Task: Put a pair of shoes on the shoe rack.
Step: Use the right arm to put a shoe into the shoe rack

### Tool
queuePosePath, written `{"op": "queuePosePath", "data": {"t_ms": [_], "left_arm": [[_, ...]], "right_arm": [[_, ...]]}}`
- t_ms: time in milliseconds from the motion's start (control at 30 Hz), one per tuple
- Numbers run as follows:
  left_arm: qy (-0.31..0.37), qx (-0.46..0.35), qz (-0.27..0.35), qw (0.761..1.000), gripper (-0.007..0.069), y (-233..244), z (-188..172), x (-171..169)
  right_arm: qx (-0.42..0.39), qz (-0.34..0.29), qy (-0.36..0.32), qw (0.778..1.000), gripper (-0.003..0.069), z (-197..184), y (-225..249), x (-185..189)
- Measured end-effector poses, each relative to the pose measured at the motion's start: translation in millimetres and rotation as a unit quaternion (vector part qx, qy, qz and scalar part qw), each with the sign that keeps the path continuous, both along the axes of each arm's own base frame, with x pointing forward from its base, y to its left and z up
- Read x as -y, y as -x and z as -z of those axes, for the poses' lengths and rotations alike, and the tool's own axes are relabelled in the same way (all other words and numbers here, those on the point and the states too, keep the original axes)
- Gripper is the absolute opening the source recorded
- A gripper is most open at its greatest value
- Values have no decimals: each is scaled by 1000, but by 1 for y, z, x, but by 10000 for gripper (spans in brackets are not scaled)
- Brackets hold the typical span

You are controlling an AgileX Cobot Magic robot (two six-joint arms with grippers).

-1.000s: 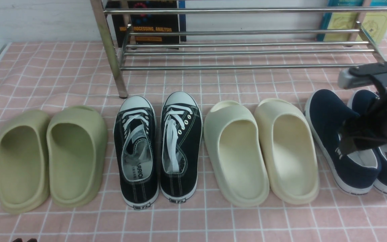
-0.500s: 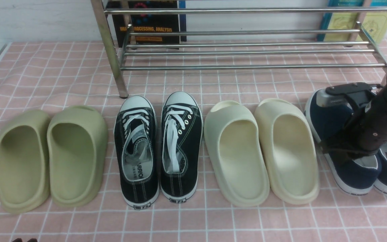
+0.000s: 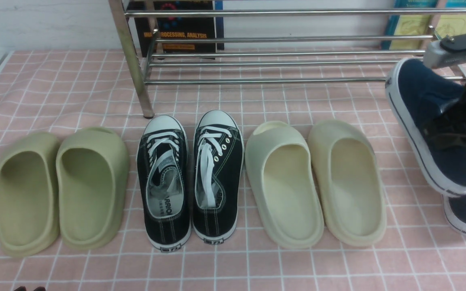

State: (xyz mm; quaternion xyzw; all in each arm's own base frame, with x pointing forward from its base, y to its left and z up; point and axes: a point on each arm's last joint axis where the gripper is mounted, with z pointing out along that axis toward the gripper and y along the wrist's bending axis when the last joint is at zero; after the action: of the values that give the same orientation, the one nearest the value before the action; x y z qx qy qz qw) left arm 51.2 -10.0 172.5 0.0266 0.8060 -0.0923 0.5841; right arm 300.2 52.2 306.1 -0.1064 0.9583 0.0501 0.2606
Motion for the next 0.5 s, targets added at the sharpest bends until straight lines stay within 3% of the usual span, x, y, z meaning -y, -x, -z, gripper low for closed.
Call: {"op": "queuePosePath", "data": {"t_ms": [233,500], "left_arm": [[0,0,0,1000,225,0,0,0],[0,0,0,1000,234,0,0,0]], "right_arm": [[-4,-16,20,1000,37,18,-15,-1],[48,-49,44,997,37,13,-77,-9]]}}
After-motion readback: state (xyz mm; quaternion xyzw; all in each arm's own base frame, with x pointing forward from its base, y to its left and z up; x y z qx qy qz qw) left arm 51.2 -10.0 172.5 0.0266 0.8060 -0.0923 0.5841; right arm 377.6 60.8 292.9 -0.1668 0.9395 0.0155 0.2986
